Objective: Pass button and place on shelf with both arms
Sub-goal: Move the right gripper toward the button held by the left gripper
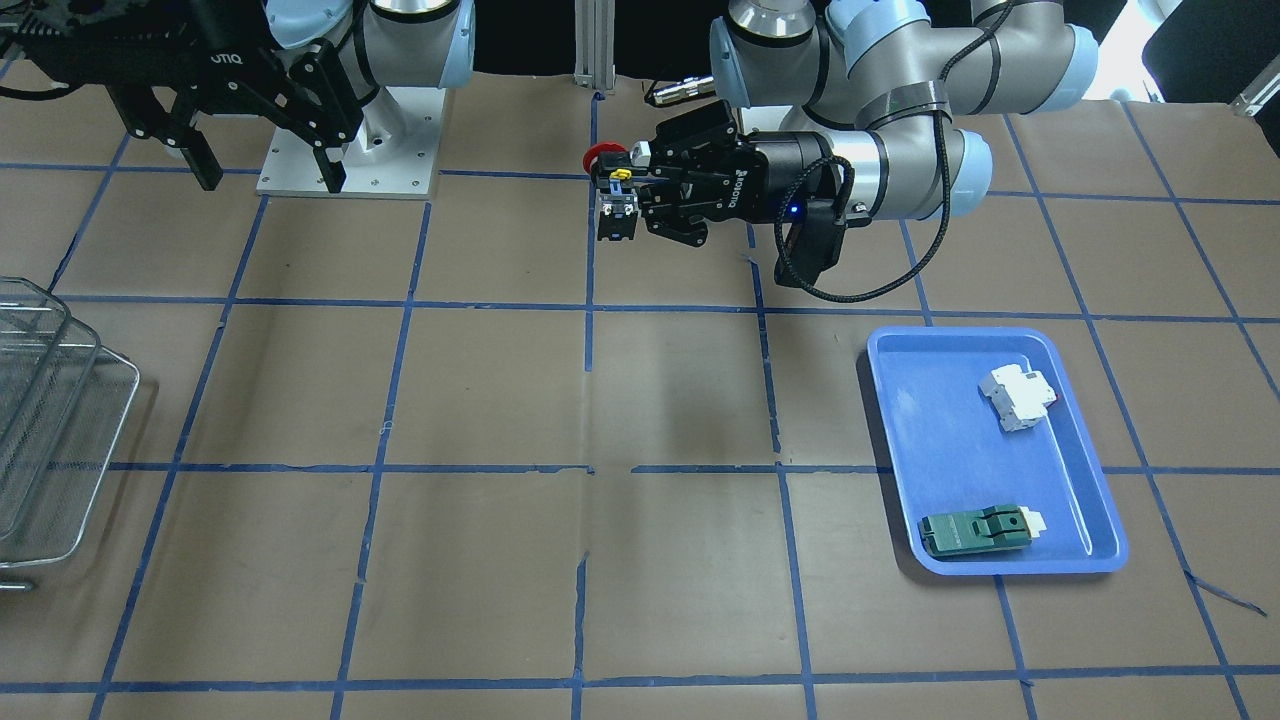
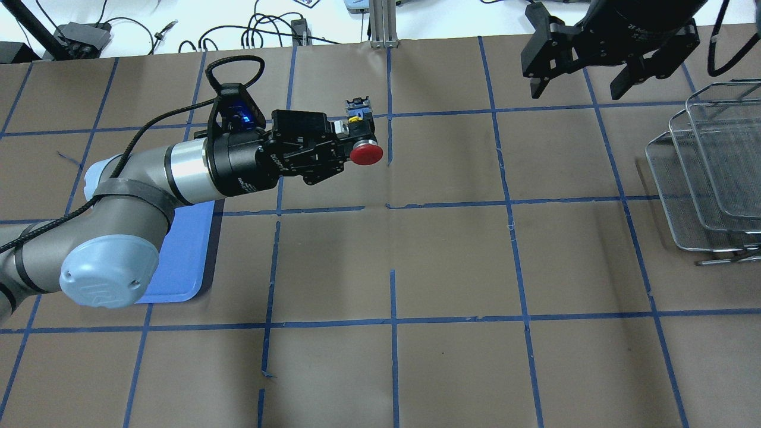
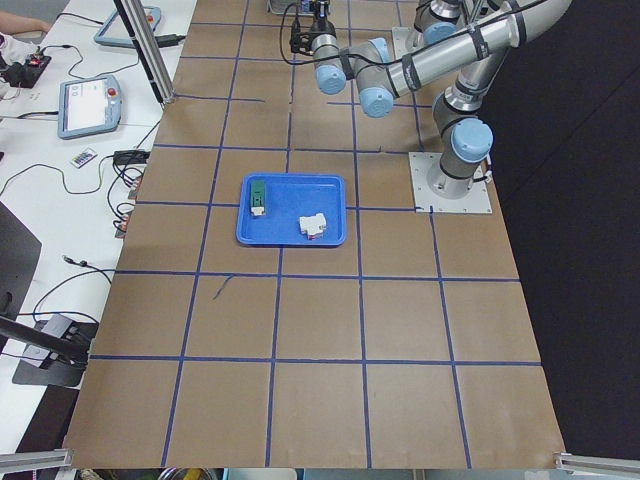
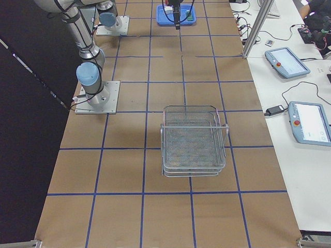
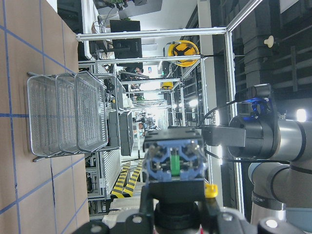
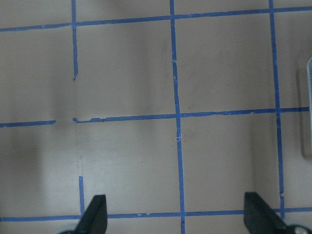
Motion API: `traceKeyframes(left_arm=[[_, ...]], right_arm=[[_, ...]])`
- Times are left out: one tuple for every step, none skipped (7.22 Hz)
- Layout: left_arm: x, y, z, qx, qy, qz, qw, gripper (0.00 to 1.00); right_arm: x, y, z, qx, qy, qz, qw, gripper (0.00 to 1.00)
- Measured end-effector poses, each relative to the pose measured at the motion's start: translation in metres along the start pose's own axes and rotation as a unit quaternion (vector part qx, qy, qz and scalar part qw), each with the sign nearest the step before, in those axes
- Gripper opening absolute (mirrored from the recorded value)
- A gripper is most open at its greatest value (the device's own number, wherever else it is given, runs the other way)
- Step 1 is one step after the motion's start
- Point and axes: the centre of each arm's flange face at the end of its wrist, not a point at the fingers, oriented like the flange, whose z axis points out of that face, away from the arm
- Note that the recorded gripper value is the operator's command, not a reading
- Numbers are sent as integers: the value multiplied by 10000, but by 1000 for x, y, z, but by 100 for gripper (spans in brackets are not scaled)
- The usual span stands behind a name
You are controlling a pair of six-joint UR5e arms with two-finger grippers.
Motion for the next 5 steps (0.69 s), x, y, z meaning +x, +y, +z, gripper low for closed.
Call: traceKeyframes(left_arm=[[0, 0, 0, 0, 0, 0, 10000, 0], [0, 0, 0, 0, 0, 0, 10000, 0], [0, 1, 0, -1, 2, -1, 10000, 0], [1, 1, 0, -2, 6, 3, 10000, 0], [1, 1, 0, -1, 9, 6, 10000, 0]], right_arm=[[13, -13, 6, -70, -507, 125, 9986, 100], [32, -27, 15, -152, -1117, 255, 9933, 100], [54, -40, 27, -307, -1834, 442, 9816, 100], [74, -48, 41, -541, -2600, 652, 9619, 100], [84, -48, 53, -778, -3265, 798, 9386, 100]])
